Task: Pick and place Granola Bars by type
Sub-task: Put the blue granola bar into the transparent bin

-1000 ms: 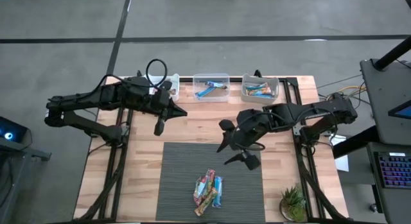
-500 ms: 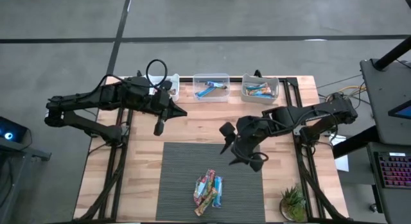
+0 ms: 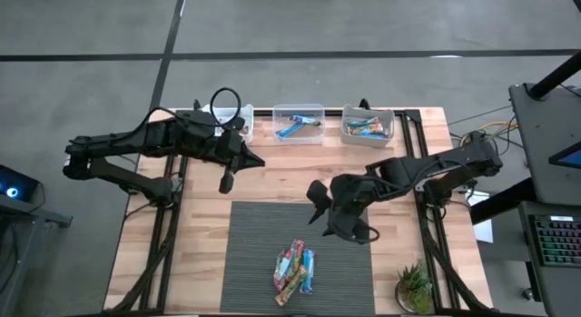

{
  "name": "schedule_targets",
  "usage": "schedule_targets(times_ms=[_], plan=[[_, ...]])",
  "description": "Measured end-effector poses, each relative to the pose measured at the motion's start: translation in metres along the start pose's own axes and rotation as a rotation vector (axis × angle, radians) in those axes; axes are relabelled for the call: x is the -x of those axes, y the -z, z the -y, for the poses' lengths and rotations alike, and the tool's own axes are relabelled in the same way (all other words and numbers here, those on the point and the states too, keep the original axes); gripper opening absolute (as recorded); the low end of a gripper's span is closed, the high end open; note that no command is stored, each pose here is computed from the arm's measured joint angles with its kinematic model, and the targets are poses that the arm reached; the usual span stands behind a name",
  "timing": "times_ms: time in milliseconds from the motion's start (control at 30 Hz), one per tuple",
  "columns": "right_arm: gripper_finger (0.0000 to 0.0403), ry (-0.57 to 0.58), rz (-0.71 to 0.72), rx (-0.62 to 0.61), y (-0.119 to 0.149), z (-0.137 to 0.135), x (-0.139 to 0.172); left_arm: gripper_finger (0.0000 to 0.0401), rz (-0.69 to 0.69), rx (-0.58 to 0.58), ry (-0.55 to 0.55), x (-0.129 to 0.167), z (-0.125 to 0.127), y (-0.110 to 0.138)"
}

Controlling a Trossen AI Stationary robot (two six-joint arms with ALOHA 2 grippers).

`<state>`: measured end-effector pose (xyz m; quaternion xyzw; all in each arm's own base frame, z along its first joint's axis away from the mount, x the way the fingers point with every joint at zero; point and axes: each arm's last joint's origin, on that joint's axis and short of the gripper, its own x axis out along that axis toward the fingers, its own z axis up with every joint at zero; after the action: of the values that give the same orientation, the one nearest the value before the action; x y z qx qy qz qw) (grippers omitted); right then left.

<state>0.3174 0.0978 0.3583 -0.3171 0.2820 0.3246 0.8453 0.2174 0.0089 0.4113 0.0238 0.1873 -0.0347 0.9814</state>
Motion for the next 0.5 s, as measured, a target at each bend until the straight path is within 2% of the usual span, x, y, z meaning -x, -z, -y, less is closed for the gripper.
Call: schedule_targets(times_ms=[233,500], plan=[[0.0217,-0.068,-0.047,0.032,0.0,-0.007,-0.033,0.0,0.001,0.0,0.0,0.0,0.0,0.0],[0.0217,-0.159,-0.105,0.162,0.004,-0.02,-0.071,0.0,0.001,-0.025,-0.001,0.0,0.0,0.0]])
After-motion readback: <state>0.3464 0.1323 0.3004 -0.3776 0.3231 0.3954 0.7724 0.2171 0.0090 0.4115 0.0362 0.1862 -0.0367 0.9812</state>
